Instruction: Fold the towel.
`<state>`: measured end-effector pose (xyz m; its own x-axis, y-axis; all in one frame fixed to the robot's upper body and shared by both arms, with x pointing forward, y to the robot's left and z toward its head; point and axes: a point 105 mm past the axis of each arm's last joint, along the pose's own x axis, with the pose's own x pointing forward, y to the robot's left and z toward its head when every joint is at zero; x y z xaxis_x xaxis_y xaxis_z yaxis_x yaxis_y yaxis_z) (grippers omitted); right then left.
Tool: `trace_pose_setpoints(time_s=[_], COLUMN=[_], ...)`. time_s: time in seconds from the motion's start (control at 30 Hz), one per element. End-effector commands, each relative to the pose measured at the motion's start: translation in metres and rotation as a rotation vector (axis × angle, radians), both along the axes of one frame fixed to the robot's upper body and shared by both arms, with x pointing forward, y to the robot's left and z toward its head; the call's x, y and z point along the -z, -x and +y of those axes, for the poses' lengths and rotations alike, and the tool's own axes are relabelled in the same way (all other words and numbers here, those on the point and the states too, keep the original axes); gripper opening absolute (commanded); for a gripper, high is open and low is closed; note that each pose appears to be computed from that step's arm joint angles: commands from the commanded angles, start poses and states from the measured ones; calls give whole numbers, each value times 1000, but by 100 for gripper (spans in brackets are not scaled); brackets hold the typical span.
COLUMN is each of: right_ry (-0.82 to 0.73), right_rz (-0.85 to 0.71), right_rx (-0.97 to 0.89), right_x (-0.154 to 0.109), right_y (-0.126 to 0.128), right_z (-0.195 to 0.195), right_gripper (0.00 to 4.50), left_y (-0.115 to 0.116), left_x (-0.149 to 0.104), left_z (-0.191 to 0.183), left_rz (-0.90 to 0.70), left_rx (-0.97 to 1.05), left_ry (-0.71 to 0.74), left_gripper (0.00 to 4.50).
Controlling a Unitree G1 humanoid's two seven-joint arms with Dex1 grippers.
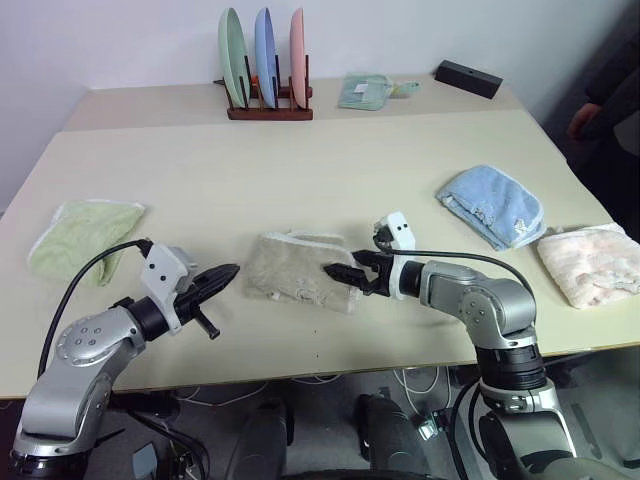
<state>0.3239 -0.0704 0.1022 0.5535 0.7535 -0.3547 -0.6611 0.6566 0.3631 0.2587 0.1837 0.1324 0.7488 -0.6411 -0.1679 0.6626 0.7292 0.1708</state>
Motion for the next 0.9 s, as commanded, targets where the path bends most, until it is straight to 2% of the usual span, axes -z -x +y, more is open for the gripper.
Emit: trace_pose_setpoints(time_s=[0.03,0.1,0.17,0.37,0.5,0.6,0.73,0.83,0.9], right_ry=[5,-5,-46,-99,-141,-149,-174,-195,-210], right_rz=[-12,-7,-12,-29,-165,-286,-399,-390,-363], right_rx=[-60,-71,-74,-69,-13,112,491,678,759], right_x=[-2,0,-7,-18,-49,-80,-127,-141,-142], right_y=[2,3,2,4,-3,-17,-49,-57,-62], right_z=[19,26,32,32,14,-18,-109,-162,-189], right_gripper=[445,391,316,7,3,3,3,3,3], left_y=[4,3,2,2,0,-2,-10,-18,-22], left_x=[-8,-8,-9,-7,-7,-8,-10,-11,-12], left_z=[-9,-10,-12,-16,-20,-23,-31,-38,-44], left_rz=[-33,-37,-42,-49,-51,-58,-74,-80,-85], left_rx=[37,34,32,25,16,16,26,46,66], left_ry=[-10,-5,-3,0,15,25,48,56,69], left_gripper=[0,0,0,0,0,0,0,0,0])
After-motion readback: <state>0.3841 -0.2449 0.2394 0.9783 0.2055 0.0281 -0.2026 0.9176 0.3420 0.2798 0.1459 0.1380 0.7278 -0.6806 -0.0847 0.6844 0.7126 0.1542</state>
